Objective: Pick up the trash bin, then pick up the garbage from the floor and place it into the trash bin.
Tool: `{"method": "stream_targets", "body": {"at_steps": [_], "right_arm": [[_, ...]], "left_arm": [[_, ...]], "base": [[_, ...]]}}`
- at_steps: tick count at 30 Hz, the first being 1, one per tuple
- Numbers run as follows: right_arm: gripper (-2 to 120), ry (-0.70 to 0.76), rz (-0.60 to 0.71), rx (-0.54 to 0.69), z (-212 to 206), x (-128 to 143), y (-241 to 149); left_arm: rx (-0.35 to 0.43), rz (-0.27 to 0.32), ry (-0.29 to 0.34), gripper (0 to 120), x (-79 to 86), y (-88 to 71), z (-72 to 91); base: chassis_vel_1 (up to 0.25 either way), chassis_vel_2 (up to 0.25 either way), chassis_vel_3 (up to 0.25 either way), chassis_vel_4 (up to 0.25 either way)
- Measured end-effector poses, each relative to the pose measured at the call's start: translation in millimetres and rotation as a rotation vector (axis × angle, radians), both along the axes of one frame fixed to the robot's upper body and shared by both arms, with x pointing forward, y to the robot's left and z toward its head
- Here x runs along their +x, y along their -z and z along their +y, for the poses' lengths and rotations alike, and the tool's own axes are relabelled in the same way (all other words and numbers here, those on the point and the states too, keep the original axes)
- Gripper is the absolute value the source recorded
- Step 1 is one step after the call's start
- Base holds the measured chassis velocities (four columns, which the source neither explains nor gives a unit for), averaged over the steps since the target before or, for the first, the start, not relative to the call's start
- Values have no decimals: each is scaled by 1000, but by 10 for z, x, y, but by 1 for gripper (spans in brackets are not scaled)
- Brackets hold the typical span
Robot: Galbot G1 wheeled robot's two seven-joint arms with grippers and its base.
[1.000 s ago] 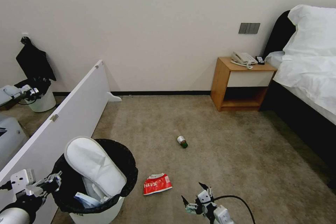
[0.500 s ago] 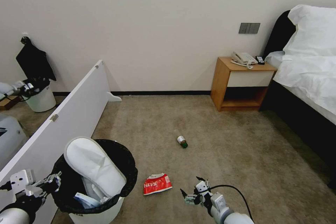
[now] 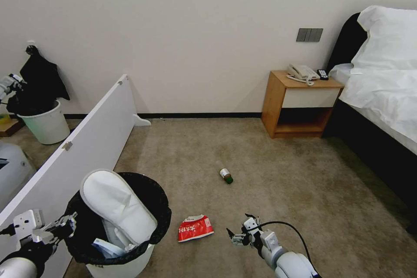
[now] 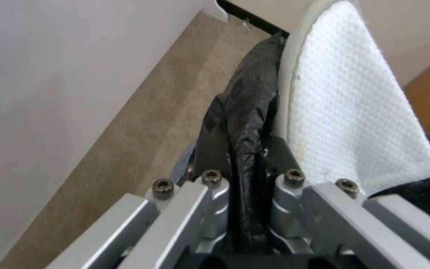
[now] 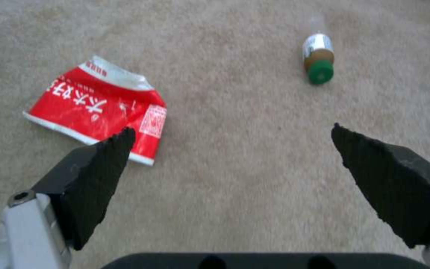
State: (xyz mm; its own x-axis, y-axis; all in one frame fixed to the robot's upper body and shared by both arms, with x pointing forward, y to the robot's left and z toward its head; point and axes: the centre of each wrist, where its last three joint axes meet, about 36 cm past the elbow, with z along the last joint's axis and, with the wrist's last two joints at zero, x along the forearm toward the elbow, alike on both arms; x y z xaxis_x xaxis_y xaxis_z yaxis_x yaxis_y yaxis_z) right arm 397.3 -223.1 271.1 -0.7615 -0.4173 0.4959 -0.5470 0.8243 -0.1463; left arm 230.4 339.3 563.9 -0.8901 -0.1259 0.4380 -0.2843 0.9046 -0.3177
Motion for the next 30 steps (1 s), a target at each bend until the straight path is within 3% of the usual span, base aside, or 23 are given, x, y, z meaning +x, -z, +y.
{"method": "stream_targets", "body": {"at_steps": [13,30], "right_arm": [[100,-73,-31,-15,301,512,-104],[100,-151,-72,-56,452,916,-31]], "left_arm": [[-3,1,-2,5,-1,7,-7],[-5,-3,3,5,11,3,-14]], "base": [[0,0,0,0],[0,0,0,0]]}}
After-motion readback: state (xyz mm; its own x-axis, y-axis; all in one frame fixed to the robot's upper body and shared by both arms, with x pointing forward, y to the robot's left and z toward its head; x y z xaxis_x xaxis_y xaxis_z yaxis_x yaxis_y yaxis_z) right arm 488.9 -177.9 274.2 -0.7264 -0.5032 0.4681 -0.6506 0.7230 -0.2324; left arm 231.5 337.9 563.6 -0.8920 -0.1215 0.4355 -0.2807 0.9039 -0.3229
